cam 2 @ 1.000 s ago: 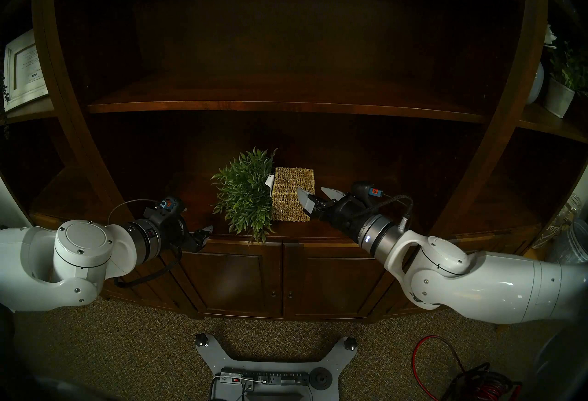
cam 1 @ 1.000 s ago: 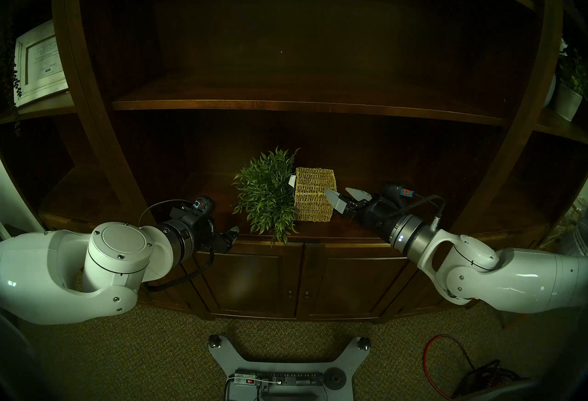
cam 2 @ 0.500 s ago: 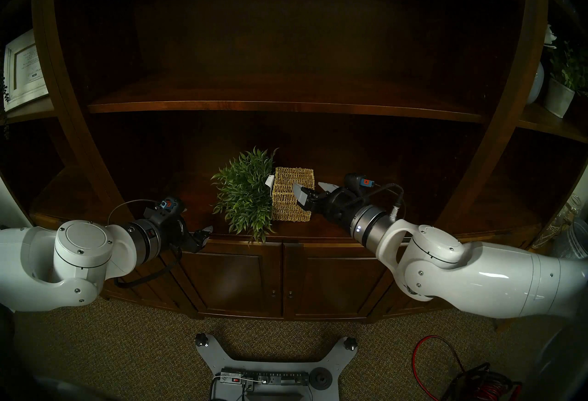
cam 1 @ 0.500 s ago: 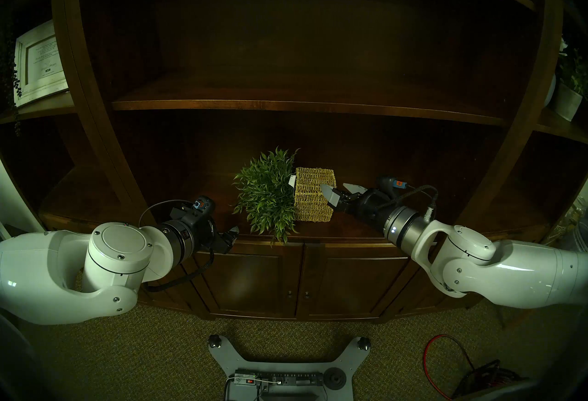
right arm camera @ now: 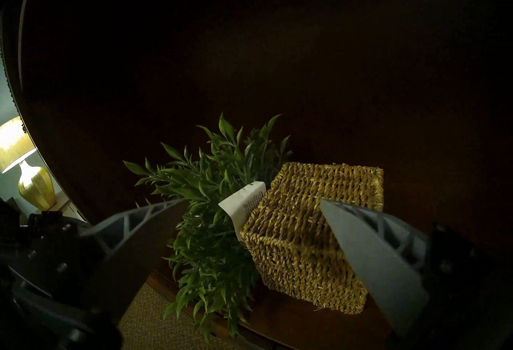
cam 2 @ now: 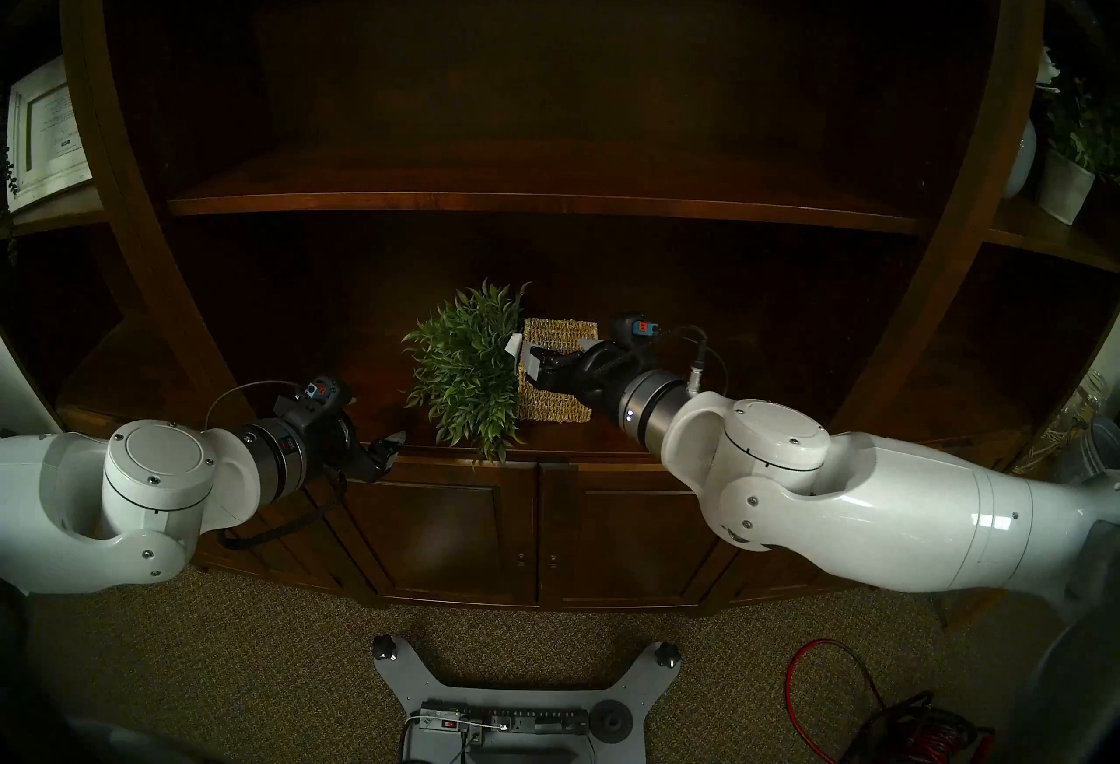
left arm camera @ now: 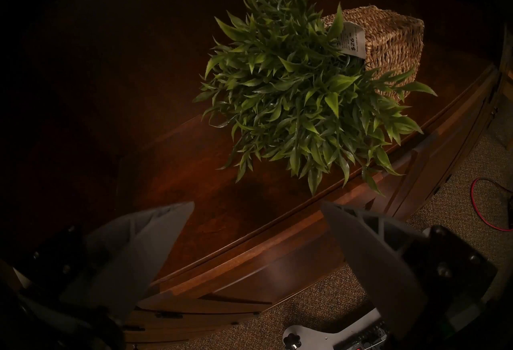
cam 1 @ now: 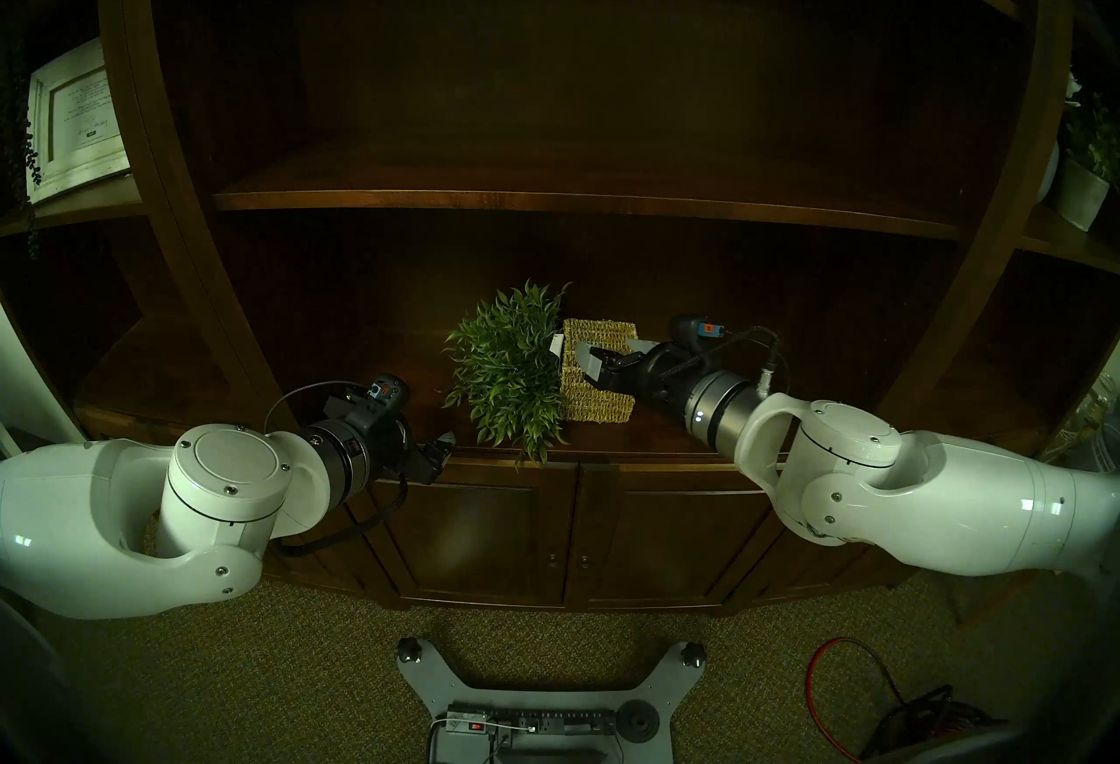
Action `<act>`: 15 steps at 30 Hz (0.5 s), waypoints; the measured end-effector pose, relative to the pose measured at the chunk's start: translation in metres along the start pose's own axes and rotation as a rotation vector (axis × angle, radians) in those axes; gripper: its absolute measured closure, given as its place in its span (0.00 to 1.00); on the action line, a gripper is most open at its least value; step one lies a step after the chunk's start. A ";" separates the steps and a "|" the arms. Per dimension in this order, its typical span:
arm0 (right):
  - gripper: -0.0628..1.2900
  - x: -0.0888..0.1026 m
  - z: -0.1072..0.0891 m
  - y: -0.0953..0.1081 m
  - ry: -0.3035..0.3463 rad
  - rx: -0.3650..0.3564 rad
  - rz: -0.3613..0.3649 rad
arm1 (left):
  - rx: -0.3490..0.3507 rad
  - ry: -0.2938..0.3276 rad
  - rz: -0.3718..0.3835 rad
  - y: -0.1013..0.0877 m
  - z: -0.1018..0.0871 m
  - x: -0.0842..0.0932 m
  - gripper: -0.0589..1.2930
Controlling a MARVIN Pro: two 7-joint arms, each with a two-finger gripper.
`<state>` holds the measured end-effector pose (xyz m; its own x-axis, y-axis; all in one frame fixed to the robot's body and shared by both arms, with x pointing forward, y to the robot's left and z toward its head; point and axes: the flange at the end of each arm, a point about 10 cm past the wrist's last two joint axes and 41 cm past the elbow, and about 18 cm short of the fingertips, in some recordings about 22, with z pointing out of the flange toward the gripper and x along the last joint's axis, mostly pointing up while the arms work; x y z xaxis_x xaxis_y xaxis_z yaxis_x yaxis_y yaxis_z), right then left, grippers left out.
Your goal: Place the fake decorative plant upright
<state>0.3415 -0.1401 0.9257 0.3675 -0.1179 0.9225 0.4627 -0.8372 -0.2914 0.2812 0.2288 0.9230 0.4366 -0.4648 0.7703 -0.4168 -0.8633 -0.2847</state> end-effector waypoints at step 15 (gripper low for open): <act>0.02 0.003 0.024 -0.041 -0.064 -0.091 -0.138 | 0.000 -0.001 0.000 0.000 0.000 0.000 0.04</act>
<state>0.3430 -0.0934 0.9342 0.3573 0.0336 0.9334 0.4384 -0.8885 -0.1358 0.2811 0.2289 0.9227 0.4372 -0.4649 0.7699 -0.4169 -0.8633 -0.2845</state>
